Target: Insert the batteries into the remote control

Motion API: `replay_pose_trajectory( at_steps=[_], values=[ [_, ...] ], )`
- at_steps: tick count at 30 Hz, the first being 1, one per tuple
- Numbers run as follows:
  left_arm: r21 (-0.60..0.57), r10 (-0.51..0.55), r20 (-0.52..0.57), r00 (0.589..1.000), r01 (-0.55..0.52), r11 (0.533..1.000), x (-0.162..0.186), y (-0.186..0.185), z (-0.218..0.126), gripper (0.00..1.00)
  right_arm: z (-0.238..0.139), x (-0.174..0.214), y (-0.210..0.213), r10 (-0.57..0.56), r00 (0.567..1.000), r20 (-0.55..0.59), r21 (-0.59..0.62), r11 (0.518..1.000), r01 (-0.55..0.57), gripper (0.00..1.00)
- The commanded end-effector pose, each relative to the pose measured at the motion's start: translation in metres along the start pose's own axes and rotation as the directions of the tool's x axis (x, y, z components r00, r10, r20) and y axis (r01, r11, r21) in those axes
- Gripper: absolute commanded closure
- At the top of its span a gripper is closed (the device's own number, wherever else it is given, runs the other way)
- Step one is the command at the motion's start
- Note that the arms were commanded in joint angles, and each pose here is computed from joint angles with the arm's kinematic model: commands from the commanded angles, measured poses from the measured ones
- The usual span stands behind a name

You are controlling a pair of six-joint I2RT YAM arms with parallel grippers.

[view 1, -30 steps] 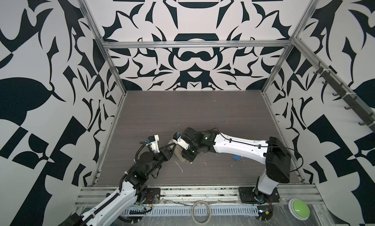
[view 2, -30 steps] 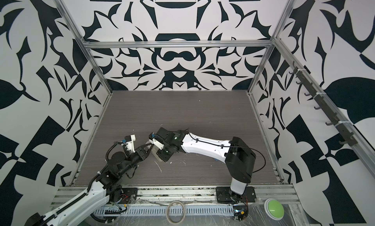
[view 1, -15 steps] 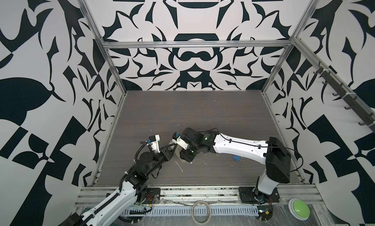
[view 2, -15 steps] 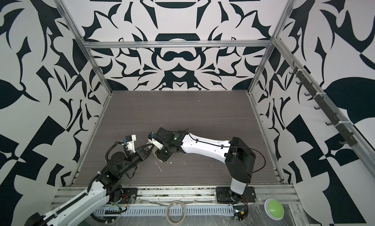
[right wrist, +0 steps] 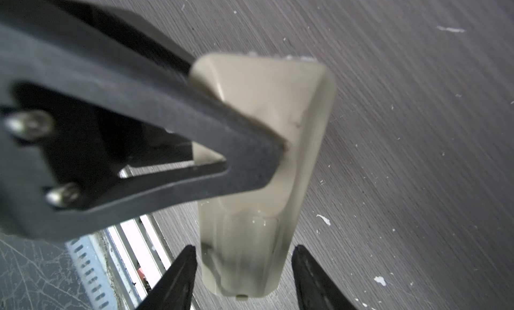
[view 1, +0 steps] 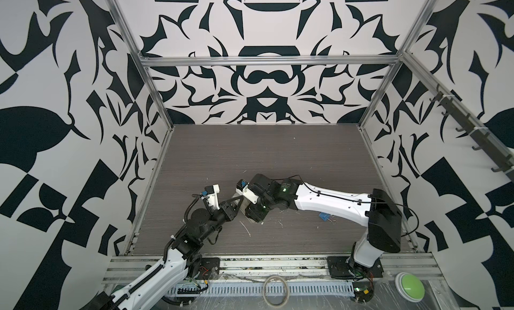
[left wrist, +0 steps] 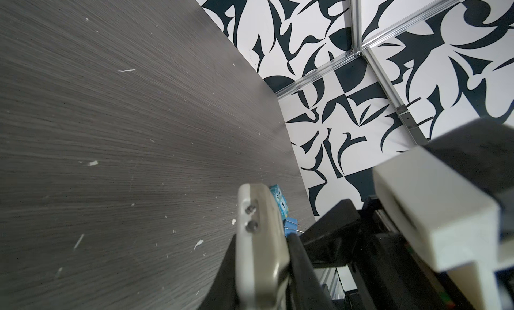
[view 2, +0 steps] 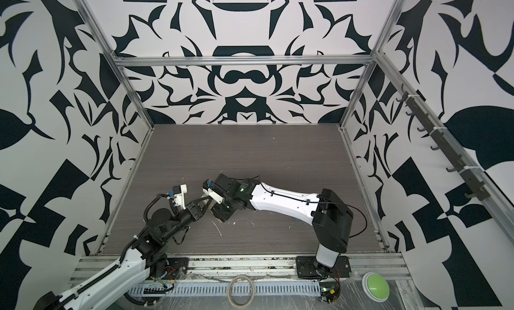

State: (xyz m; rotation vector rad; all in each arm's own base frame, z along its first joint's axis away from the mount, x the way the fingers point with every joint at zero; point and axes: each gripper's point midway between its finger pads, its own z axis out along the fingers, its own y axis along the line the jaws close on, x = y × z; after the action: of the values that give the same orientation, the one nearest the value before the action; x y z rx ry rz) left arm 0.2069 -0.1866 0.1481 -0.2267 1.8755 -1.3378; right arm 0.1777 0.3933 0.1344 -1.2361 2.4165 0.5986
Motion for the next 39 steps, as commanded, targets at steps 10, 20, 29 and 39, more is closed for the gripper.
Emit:
replay_pose_trajectory(
  at_steps=[10, 20, 29, 39],
  values=[
    [0.041, -0.002, 0.008, 1.0, 0.001, 0.999, 0.0, -0.006, -0.002, 1.0, -0.031, -0.017, 0.007, -0.001, 0.995, 0.096, -0.006, 1.0, 0.002, 0.38],
    [0.048, 0.002, 0.006, 1.0, -0.002, 0.999, 0.0, -0.007, -0.002, 1.0, -0.046, -0.01, 0.002, -0.007, 0.993, 0.116, 0.019, 1.0, 0.005, 0.37],
    [0.053, 0.001, 0.006, 1.0, -0.002, 0.999, 0.0, -0.009, -0.003, 1.0, -0.05, -0.006, 0.0, 0.006, 0.992, 0.123, -0.009, 1.0, -0.005, 0.37],
    [0.056, 0.0, 0.005, 1.0, 0.0, 0.998, 0.0, -0.01, -0.004, 1.0, -0.043, 0.0, -0.012, 0.045, 0.992, 0.121, -0.025, 0.999, -0.042, 0.4]
  ],
)
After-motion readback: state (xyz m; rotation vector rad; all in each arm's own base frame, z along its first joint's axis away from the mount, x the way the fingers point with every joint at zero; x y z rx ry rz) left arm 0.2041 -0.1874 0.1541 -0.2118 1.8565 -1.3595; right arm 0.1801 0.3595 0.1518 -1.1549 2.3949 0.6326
